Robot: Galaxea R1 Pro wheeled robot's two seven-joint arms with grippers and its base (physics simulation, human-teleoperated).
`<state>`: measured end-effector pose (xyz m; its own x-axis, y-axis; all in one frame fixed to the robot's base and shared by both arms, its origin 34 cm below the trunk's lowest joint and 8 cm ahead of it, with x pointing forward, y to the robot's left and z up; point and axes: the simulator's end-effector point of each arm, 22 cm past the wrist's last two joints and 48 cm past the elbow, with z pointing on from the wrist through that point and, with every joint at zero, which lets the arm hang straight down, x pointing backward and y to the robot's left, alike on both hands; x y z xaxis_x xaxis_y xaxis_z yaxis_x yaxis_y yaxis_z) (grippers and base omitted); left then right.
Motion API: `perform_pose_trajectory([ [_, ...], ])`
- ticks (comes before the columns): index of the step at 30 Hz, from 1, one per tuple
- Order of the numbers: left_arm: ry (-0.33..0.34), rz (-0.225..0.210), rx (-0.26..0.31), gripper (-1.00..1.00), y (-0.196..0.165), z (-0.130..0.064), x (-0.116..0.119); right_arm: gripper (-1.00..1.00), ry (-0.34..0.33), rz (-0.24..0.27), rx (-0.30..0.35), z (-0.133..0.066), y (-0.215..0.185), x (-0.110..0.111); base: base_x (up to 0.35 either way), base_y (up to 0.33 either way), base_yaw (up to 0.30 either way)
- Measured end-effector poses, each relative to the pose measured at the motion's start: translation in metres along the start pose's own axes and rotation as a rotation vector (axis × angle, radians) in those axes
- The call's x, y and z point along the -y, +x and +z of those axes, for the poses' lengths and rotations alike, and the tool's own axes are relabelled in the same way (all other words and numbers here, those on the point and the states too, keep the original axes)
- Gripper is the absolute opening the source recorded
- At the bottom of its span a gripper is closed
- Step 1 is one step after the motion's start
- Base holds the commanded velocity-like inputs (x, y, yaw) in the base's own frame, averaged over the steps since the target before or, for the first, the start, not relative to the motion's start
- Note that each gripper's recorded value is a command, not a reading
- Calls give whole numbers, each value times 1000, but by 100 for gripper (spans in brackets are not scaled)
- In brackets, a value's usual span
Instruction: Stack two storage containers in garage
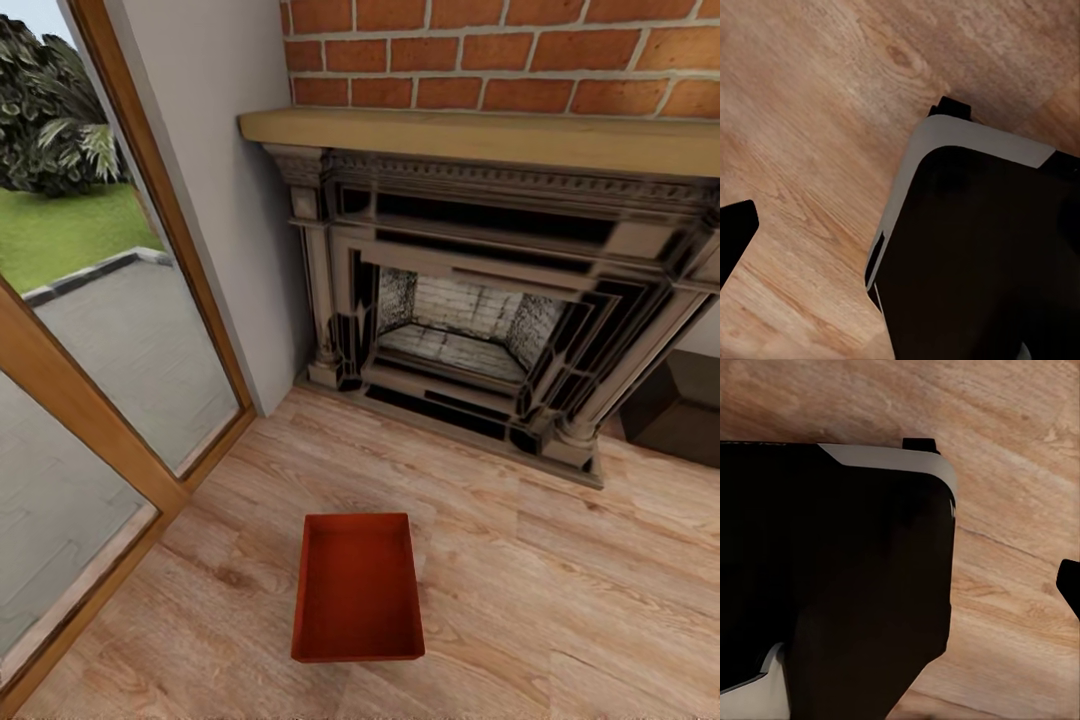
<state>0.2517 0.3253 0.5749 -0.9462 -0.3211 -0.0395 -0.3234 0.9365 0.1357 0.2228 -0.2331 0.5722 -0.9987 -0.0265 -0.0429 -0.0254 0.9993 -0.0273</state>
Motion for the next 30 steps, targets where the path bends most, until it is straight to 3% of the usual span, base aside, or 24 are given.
perform_pose_trajectory([
  [30, -10, 9, -45, 100, 19, 6, -2, 100, -5, -2, -48, 3, 20, -4, 0, 0, 0],
])
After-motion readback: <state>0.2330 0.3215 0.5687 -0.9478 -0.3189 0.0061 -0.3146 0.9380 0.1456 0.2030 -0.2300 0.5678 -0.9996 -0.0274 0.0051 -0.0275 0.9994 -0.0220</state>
